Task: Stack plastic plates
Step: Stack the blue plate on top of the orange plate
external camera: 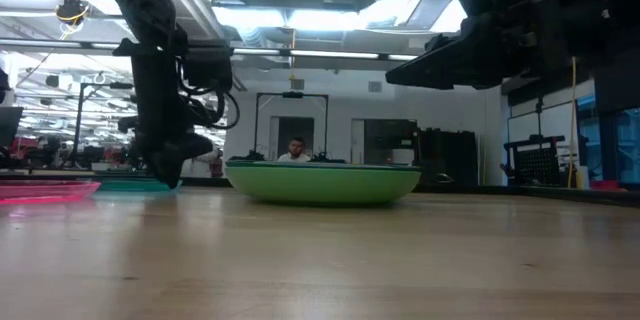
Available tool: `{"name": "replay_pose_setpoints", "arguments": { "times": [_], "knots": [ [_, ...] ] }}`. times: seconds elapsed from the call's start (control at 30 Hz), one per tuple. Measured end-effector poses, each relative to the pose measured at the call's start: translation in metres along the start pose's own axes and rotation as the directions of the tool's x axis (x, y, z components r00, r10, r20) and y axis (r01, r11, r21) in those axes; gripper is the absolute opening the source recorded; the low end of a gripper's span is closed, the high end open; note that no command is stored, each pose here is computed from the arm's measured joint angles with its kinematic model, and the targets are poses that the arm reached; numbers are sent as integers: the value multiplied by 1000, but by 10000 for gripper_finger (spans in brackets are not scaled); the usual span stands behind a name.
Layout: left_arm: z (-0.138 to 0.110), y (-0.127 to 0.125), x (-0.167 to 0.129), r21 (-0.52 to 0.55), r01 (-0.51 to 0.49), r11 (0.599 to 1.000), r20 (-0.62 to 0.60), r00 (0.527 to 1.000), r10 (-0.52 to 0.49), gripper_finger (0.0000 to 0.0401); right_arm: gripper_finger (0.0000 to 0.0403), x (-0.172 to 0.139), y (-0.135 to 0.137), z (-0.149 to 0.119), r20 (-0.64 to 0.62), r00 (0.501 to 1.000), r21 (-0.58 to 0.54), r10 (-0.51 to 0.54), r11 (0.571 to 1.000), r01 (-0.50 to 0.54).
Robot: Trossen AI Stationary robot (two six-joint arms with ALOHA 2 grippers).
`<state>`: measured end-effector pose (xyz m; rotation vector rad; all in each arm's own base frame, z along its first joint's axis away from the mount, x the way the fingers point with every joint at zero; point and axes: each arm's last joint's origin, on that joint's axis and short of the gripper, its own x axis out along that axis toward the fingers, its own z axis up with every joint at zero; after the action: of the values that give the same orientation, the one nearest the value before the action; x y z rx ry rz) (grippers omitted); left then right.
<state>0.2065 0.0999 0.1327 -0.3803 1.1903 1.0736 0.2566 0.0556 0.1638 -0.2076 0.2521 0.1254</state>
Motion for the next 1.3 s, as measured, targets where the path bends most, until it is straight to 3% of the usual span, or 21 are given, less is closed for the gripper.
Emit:
{"name": "replay_pose_setpoints", "arguments": {
  "times": [0.27, 0.6, 0.8, 1.0, 1.3],
  "knots": [
    [-2, 0, 5, 17, -58, 998, -9, 998, 58, 113, 193, 0, 0, -2, -19, 1000, -2, 2, 1000, -2],
    [-1, 2, 9, 24, -73, 997, -10, 997, 74, 9, 193, 0, 0, -2, -20, 1000, -2, 2, 1000, -2],
    [-2, -1, 5, 46, -62, 997, 4, 998, 62, 5, 193, 0, 0, -2, -19, 1000, -2, 2, 1000, -2],
    [12, -14, -16, 73, -19, 997, 64, 998, 14, 3, 193, 0, 0, -2, -19, 1000, -2, 2, 1000, -2],
    [27, -54, -67, 248, 59, 967, 226, 967, -117, 3, 193, 0, 0, -2, -20, 1000, -5, 2, 1000, -2]
  ]
}}
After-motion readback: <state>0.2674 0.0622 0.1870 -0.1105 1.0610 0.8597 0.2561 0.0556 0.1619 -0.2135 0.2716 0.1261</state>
